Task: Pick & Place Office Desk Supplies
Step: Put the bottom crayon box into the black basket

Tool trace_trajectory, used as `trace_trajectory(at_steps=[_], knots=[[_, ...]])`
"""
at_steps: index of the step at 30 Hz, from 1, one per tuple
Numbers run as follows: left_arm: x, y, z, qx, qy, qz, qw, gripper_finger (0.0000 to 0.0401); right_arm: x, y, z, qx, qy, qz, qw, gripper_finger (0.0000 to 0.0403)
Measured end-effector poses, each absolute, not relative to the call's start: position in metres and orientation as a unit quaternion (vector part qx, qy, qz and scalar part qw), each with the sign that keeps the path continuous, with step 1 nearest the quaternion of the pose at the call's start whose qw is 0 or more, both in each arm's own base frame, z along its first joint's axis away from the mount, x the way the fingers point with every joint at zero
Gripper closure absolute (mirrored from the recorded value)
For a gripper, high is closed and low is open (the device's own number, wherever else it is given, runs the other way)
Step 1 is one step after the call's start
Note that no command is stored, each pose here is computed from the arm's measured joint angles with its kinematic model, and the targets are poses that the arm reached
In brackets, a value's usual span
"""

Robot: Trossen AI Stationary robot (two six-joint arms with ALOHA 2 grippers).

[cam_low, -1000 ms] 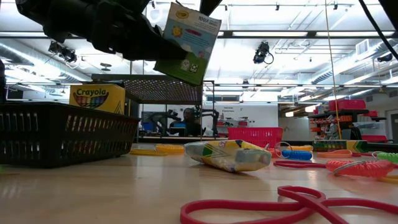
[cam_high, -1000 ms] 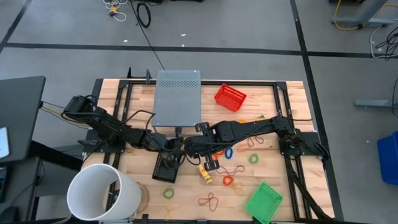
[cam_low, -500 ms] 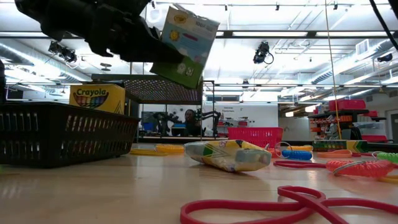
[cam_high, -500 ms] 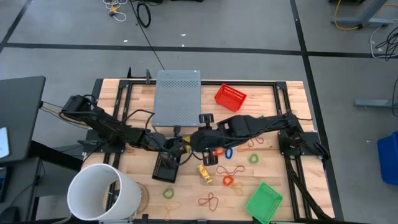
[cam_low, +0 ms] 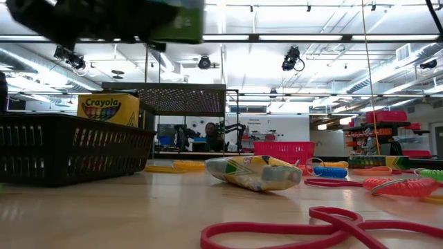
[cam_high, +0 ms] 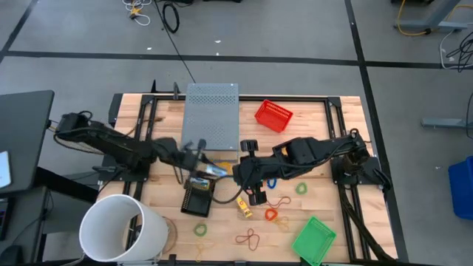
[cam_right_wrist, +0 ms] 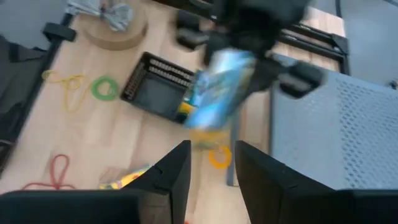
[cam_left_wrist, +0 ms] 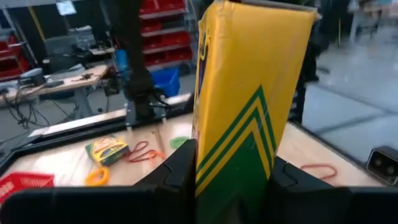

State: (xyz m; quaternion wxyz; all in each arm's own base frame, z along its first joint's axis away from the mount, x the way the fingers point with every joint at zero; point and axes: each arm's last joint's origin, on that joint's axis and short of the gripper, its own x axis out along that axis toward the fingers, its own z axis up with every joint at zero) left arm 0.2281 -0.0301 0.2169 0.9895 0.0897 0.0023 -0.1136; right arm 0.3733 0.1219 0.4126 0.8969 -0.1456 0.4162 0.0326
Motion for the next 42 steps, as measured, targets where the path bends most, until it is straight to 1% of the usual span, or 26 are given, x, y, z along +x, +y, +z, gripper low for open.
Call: trace_trajectory(at_steps=[3, 9, 15, 19, 23, 27, 30, 35, 39, 42], knots=[[0.208, -0.021, 0.212, 0.060, -0.009, -0.122, 0.991, 0.0296, 0.374, 0.127, 0.409, -0.148, 0.418, 0.041, 0.895, 0.0278], [0.177, -0.024, 0.194, 0.020, -0.005, -0.158, 0.987, 0.0296, 0.375, 0.129, 0.411, -0.149, 0.409, 0.043, 0.899, 0.0279], [0.161, -0.034, 0.175, -0.012, 0.018, -0.172, 0.985, 0.0296, 0.376, 0.129, 0.412, -0.142, 0.401, 0.043, 0.904, 0.0279], [0.155, -0.043, 0.168, -0.026, 0.030, -0.179, 0.983, 0.0296, 0.382, 0.132, 0.409, -0.119, 0.382, 0.057, 0.915, 0.0279], [0.151, -0.053, 0.165, -0.034, 0.039, -0.186, 0.981, 0.0296, 0.393, 0.137, 0.390, -0.104, 0.380, 0.064, 0.917, 0.0279], [0.146, -0.062, 0.162, -0.042, 0.046, -0.176, 0.982, 0.0296, 0.403, 0.140, 0.358, -0.101, 0.397, 0.062, 0.910, 0.0279], [0.143, -0.070, 0.163, -0.046, 0.046, -0.177, 0.982, 0.0296, 0.411, 0.143, 0.341, -0.093, 0.385, 0.065, 0.916, 0.0279], [0.138, -0.079, 0.161, -0.050, 0.051, -0.151, 0.986, 0.0296, 0.423, 0.150, 0.325, -0.067, 0.332, 0.097, 0.936, 0.0279], [0.136, -0.085, 0.158, -0.046, 0.058, -0.124, 0.990, 0.0296, 0.424, 0.151, 0.313, -0.067, 0.335, 0.100, 0.935, 0.0279], [0.134, -0.089, 0.157, -0.043, 0.055, -0.124, 0.990, 0.0296, 0.424, 0.151, 0.312, -0.067, 0.335, 0.100, 0.934, 0.0279]])
